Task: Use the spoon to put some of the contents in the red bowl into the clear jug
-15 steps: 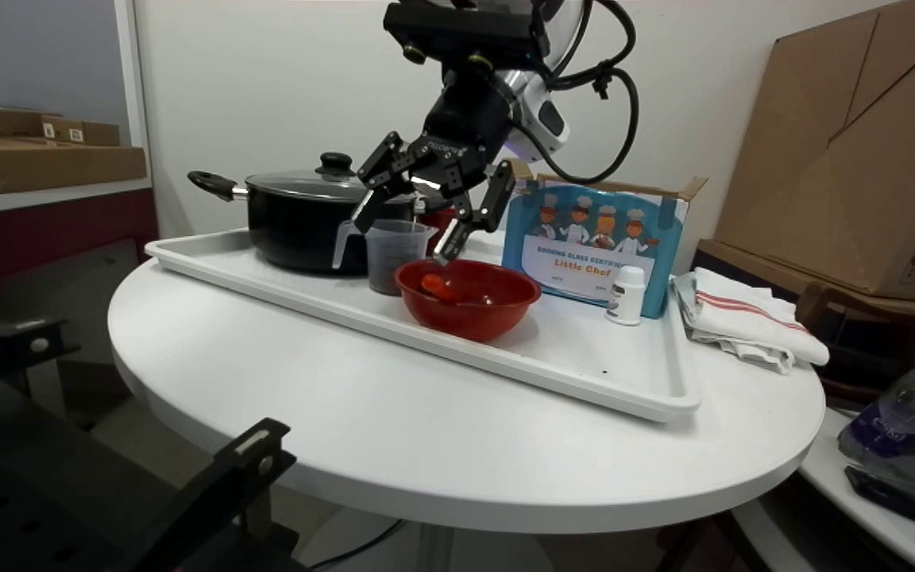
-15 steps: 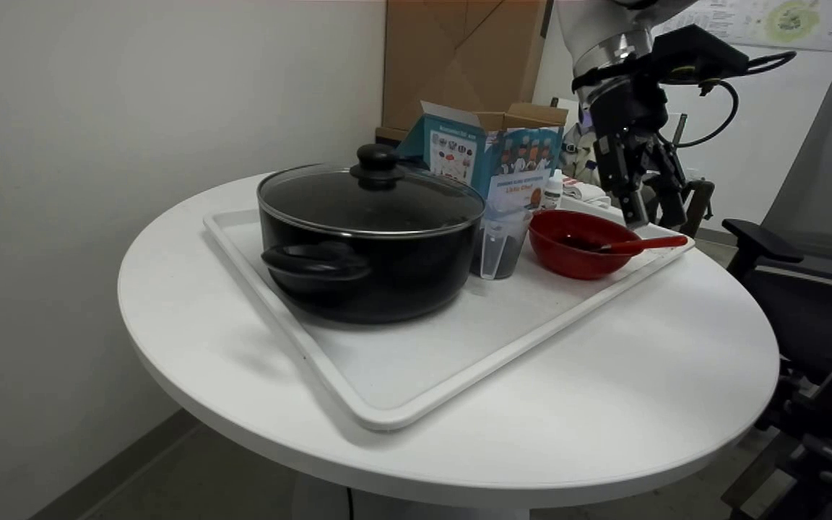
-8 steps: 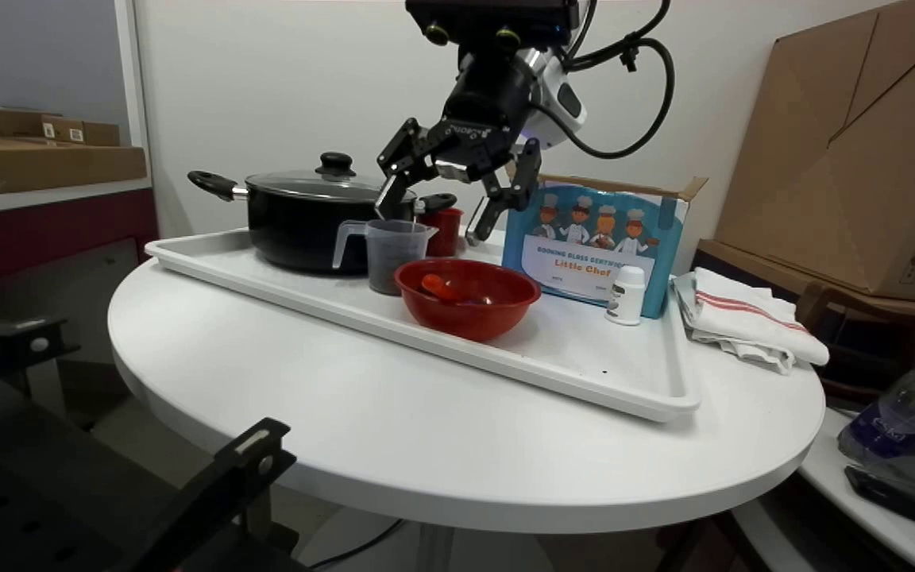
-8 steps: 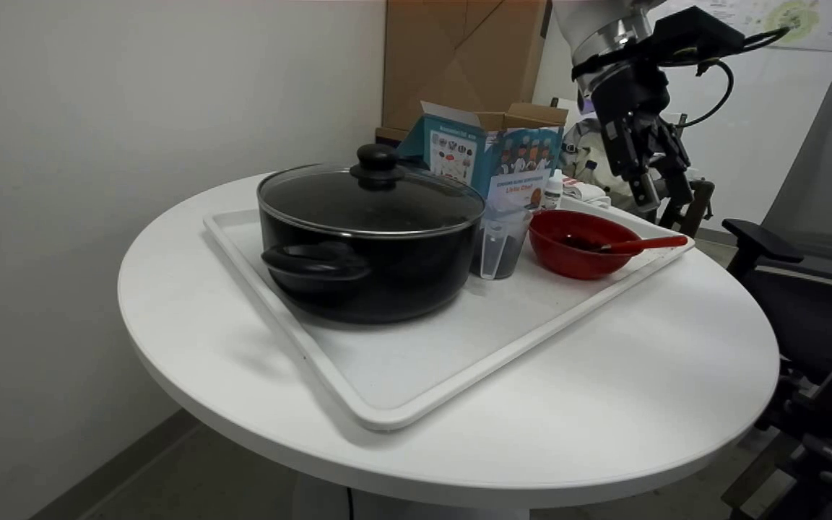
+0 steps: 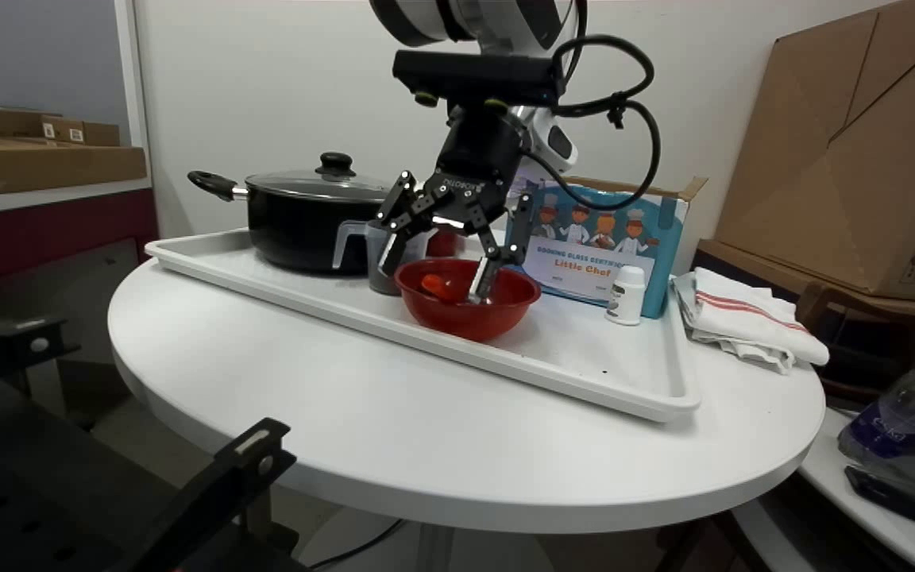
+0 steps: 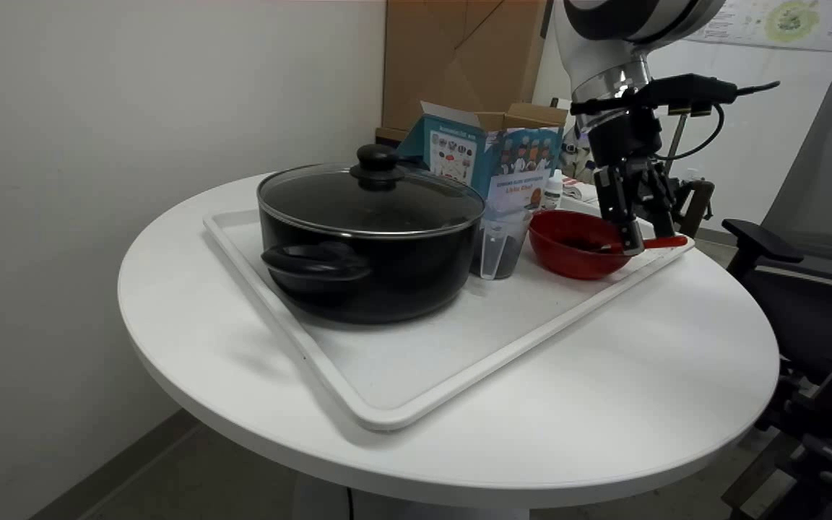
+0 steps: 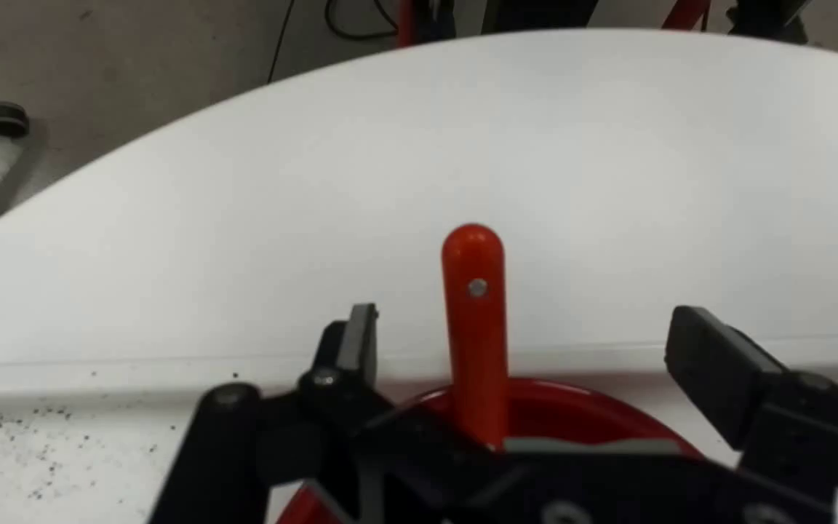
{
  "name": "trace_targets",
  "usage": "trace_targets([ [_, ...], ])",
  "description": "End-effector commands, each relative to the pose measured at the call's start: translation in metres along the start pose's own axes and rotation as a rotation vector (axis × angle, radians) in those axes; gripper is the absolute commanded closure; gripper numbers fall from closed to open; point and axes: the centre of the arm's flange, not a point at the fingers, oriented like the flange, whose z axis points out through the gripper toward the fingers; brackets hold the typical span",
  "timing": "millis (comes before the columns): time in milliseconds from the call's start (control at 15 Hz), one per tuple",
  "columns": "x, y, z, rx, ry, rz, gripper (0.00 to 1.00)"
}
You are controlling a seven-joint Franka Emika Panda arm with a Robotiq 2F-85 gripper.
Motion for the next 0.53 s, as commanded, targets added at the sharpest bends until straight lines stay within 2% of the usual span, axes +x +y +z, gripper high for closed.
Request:
trace_targets([
  [0,0.0042,-0.0060,0.0163,-0.010,0.111,0.009,0.14],
  [67,0.0059,-0.0064,0.0169,-0.010,0.131,0.004,0.28],
  [333,0.0049,-0.0103,0.0155,-0.005,0.170,-0.002,0.57],
  [400,0.0045,-0.0119,0.0148,-0.002,0.175,-0.005,0.58],
  [467,0.0035,-0.0145,0.0134,0.003,0.179,-0.008,0.71],
])
